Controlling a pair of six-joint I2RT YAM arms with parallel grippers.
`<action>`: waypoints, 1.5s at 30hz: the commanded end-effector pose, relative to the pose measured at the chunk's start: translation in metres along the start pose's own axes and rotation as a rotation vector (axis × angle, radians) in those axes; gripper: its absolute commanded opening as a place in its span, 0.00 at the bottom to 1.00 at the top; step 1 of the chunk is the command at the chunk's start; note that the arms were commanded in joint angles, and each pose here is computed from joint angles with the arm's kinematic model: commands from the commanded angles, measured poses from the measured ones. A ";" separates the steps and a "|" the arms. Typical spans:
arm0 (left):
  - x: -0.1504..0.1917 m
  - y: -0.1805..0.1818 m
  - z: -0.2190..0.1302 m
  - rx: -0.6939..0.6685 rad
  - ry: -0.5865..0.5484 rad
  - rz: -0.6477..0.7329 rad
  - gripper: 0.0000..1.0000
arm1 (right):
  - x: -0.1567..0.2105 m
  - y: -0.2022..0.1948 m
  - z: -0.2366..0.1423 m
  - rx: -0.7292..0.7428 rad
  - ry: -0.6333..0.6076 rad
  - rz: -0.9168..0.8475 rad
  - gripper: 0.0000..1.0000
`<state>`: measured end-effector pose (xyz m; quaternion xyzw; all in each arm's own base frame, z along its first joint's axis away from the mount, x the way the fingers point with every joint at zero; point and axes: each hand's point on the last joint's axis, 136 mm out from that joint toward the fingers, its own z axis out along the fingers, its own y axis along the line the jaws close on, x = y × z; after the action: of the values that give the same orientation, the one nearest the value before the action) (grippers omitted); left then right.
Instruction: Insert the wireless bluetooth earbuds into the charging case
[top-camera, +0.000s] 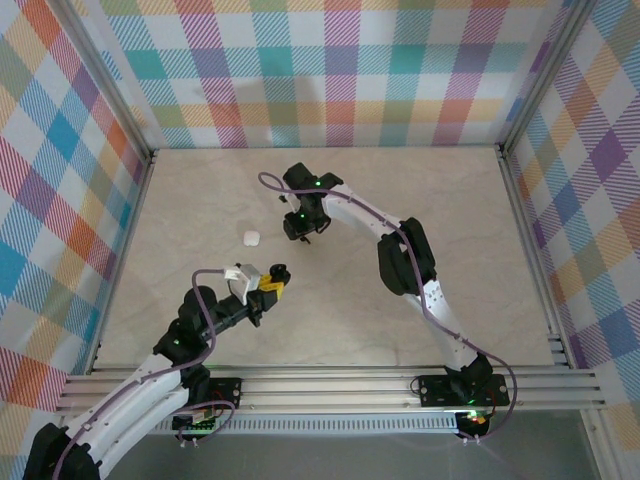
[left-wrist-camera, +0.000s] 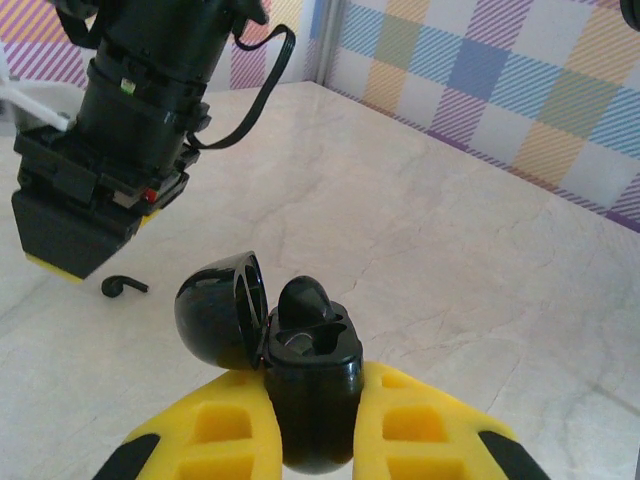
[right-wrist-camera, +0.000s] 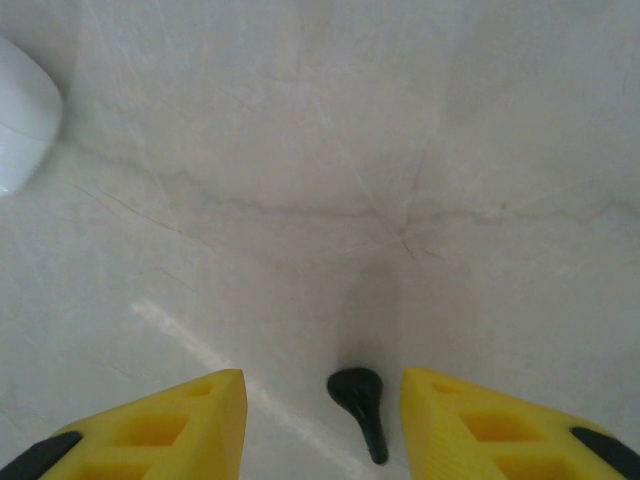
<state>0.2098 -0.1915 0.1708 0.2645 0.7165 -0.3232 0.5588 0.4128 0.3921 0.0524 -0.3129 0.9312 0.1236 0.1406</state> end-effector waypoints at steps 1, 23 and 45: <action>-0.025 -0.009 0.004 0.045 -0.041 0.073 0.00 | 0.015 -0.012 0.006 0.046 0.067 -0.055 0.44; -0.046 -0.014 -0.004 0.042 -0.051 0.049 0.00 | 0.037 -0.015 0.018 -0.002 0.120 -0.032 0.17; -0.070 -0.040 0.024 0.192 -0.063 -0.017 0.00 | 0.178 -0.049 -0.034 0.002 0.213 0.363 0.22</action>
<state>0.2131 -0.2231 0.2058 0.2844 0.7093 -0.3749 0.5249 0.3182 0.2492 0.0201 -0.1830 0.9765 0.1083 0.0357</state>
